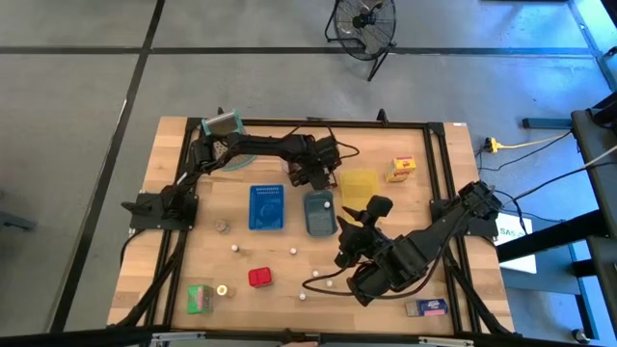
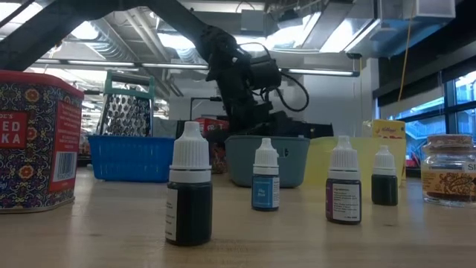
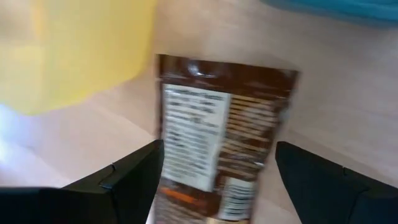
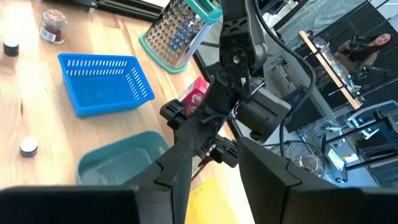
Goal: Pick & Place Kitchen Items
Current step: Put the orange seasoning pack into the blue bin
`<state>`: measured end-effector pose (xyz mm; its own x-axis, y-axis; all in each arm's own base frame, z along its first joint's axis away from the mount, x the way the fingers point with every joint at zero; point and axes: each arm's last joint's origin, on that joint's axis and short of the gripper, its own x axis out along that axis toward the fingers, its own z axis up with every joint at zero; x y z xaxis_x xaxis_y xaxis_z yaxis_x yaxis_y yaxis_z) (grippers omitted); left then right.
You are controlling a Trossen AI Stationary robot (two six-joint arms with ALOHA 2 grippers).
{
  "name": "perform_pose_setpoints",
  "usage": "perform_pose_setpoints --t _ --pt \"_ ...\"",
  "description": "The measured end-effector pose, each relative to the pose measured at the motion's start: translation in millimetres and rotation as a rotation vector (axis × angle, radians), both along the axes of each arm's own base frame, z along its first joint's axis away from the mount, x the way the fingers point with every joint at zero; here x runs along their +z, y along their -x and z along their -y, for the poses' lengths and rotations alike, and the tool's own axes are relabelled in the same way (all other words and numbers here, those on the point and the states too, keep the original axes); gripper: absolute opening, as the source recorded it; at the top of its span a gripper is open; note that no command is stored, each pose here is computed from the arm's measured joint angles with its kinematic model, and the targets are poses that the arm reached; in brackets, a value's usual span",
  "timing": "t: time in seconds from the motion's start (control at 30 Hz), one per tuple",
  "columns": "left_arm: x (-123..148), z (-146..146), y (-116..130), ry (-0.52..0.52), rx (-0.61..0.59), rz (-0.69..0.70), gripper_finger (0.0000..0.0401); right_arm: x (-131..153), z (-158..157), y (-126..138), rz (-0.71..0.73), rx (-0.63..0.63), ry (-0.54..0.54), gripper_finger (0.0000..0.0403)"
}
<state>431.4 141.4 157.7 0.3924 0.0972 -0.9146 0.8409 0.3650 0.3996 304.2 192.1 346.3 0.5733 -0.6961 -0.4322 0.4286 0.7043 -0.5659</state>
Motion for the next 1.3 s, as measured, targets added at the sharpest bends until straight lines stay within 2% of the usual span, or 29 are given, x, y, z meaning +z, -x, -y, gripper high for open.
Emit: perform_pose_setpoints --t 0.2,0.53,0.97,1.3 --pt "5 -4 -7 -0.038 -0.01 0.086 0.0307 0 0 0 0.0 0.0 0.0 0.0131" --pt "-5 -9 -5 -0.075 -0.03 0.029 0.0306 0 0 0 0.002 0.0 -0.002 0.0131" --pt "-6 -6 -4 -0.023 0.004 0.022 0.0306 0 0 0 0.002 0.0 -0.003 0.0131" --pt "-7 -7 -1 0.021 0.094 0.01 0.0306 0 0 -1 0.007 0.0 -0.006 0.0131"
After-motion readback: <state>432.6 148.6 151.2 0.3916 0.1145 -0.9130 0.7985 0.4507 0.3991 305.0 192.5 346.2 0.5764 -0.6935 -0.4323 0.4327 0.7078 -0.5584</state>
